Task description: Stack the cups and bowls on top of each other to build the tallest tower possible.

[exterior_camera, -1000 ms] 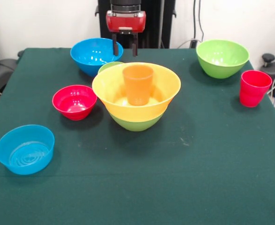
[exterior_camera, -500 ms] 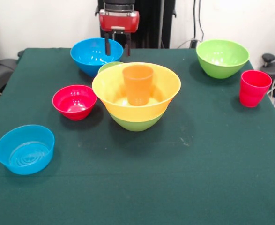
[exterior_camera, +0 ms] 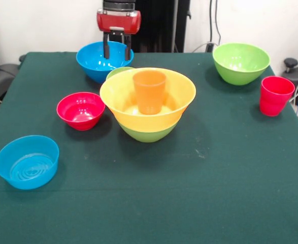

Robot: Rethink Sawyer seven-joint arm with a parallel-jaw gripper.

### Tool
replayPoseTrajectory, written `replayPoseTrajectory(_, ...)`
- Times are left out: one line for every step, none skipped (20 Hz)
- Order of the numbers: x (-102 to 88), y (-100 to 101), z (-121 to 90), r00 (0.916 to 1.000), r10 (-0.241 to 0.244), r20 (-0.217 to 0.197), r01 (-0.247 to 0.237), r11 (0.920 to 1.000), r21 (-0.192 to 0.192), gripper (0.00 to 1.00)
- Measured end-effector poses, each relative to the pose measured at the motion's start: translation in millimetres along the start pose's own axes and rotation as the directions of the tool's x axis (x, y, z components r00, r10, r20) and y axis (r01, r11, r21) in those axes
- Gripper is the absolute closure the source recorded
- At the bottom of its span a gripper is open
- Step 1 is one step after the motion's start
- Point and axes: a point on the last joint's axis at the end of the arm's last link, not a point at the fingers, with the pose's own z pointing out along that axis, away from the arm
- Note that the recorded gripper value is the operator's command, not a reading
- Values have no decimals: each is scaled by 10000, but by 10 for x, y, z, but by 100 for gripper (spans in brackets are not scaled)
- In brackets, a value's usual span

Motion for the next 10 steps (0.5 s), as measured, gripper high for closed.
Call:
replayPoseTrajectory(29, -13, 17, 10000, 58, -76, -58, 10000, -12, 0)
replayPoseTrajectory(73, -23, 43, 9997, 124, -194, -124, 9999, -32, 0)
replayPoseTrajectory(97, -22, 57, 9996, 144, -257, -145, 9999, -49, 0)
replayPoseTrajectory(129, -16, 74, 9993, 156, -340, -158, 9998, -73, 0)
replayPoseTrajectory(174, -1, 101, 9988, 167, -462, -172, 9998, -115, 0)
replayPoseTrajectory(211, 10, 120, 9983, 175, -559, -183, 9997, -145, 0)
replayPoseTrajectory(250, 20, 142, 9976, 189, -663, -201, 9996, -181, 0)
replayPoseTrajectory(281, 29, 159, 9970, 200, -744, -216, 9995, -210, 0)
replayPoseTrajectory(289, 33, 164, 9969, 202, -765, -219, 9995, -220, 0)
replayPoseTrajectory(316, 45, 182, 9963, 212, -837, -235, 9994, -262, 0)
